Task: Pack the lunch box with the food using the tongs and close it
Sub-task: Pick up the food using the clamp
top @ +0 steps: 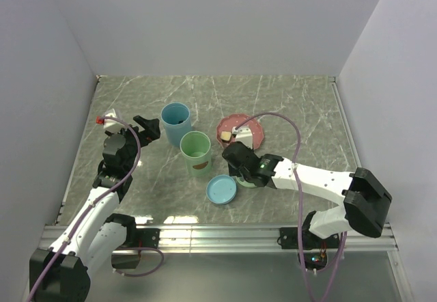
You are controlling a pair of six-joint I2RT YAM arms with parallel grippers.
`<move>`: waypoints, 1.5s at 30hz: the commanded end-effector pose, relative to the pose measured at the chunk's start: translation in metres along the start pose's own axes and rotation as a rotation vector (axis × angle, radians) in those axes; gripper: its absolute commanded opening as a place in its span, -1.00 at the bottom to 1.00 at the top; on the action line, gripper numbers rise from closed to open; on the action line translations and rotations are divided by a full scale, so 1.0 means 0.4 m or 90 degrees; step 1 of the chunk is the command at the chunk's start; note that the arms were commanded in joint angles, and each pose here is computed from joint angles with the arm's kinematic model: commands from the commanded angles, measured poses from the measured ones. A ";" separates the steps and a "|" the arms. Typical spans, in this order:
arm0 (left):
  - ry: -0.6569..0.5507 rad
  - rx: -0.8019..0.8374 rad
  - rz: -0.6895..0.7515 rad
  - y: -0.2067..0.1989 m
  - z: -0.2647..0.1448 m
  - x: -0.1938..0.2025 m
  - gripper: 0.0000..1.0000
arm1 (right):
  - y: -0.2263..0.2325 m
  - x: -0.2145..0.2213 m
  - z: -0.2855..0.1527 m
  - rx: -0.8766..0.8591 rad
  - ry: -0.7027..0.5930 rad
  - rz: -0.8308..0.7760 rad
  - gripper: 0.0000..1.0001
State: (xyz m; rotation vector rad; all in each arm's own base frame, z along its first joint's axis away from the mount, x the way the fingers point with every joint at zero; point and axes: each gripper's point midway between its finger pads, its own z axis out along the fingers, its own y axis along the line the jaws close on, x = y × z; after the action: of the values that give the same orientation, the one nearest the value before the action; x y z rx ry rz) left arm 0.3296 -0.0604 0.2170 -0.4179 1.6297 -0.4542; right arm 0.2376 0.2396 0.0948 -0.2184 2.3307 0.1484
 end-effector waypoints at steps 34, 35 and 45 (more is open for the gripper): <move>-0.017 0.009 -0.005 -0.008 0.004 -0.012 0.99 | -0.061 -0.244 -0.149 -0.006 -0.171 0.068 -0.45; -0.017 0.009 -0.004 -0.008 0.005 -0.013 0.99 | -0.060 -0.254 -0.159 -0.013 -0.178 0.064 -0.45; -0.017 0.007 -0.004 -0.007 0.005 -0.013 0.99 | -0.007 -0.322 -0.257 -0.123 -0.232 0.048 -0.43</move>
State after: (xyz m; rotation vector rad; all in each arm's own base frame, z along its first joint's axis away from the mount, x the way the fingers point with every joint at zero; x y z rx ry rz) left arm 0.3302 -0.0605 0.2149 -0.4188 1.6361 -0.4523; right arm 0.2530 0.2185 0.2153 -0.1684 2.0763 0.2954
